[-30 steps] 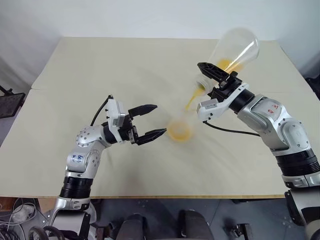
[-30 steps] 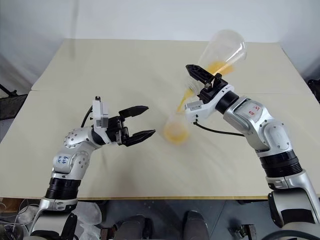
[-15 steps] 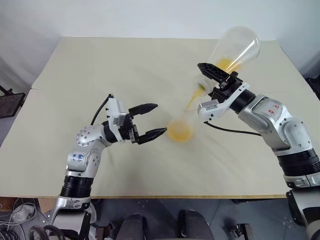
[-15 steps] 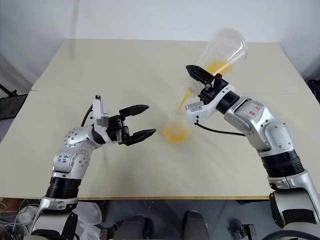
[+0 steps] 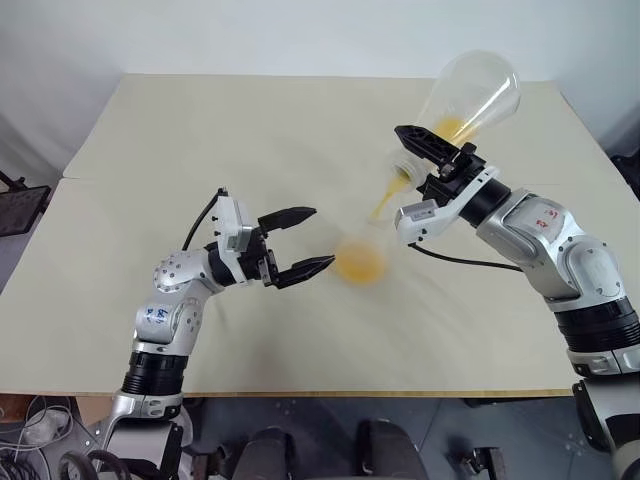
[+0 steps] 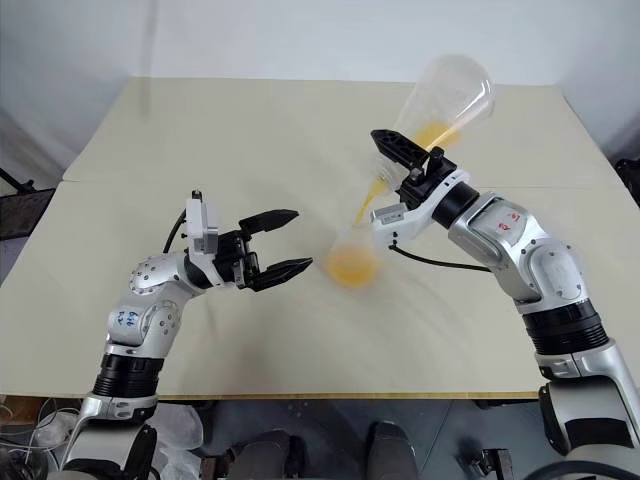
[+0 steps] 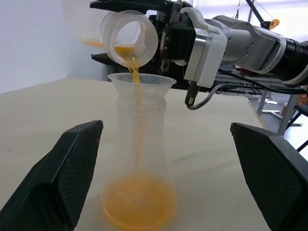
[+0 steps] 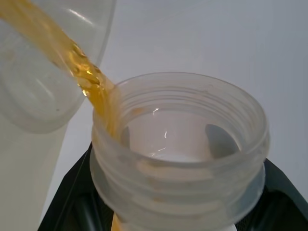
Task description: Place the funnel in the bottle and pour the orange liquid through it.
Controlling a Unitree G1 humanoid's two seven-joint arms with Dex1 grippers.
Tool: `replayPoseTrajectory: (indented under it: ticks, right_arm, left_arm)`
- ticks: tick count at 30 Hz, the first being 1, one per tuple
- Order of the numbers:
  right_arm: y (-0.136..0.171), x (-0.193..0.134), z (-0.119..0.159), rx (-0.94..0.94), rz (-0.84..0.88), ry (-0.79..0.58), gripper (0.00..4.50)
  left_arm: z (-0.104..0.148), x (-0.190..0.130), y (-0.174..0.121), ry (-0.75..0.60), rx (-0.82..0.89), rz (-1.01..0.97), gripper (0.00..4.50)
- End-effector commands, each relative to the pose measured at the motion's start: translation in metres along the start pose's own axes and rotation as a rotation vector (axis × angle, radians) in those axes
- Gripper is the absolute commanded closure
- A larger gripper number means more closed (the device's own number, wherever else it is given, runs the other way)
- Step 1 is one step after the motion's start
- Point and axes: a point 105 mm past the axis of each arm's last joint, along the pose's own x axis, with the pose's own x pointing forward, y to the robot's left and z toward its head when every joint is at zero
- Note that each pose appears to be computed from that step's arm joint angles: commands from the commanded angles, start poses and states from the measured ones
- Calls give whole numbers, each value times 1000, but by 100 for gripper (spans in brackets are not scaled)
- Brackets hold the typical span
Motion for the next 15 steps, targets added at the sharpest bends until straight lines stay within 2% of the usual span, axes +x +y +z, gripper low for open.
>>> replayPoseTrajectory:
  ticks: [1, 15]
  right_arm:
    - [-17, -2, -2, -37, -59, -4, 202]
    - [-19, -1, -1, -66, -72, -19, 202]
  left_arm:
    - [7, 3, 1, -24, 34, 0, 0]
    - [7, 3, 2, -28, 36, 5, 0]
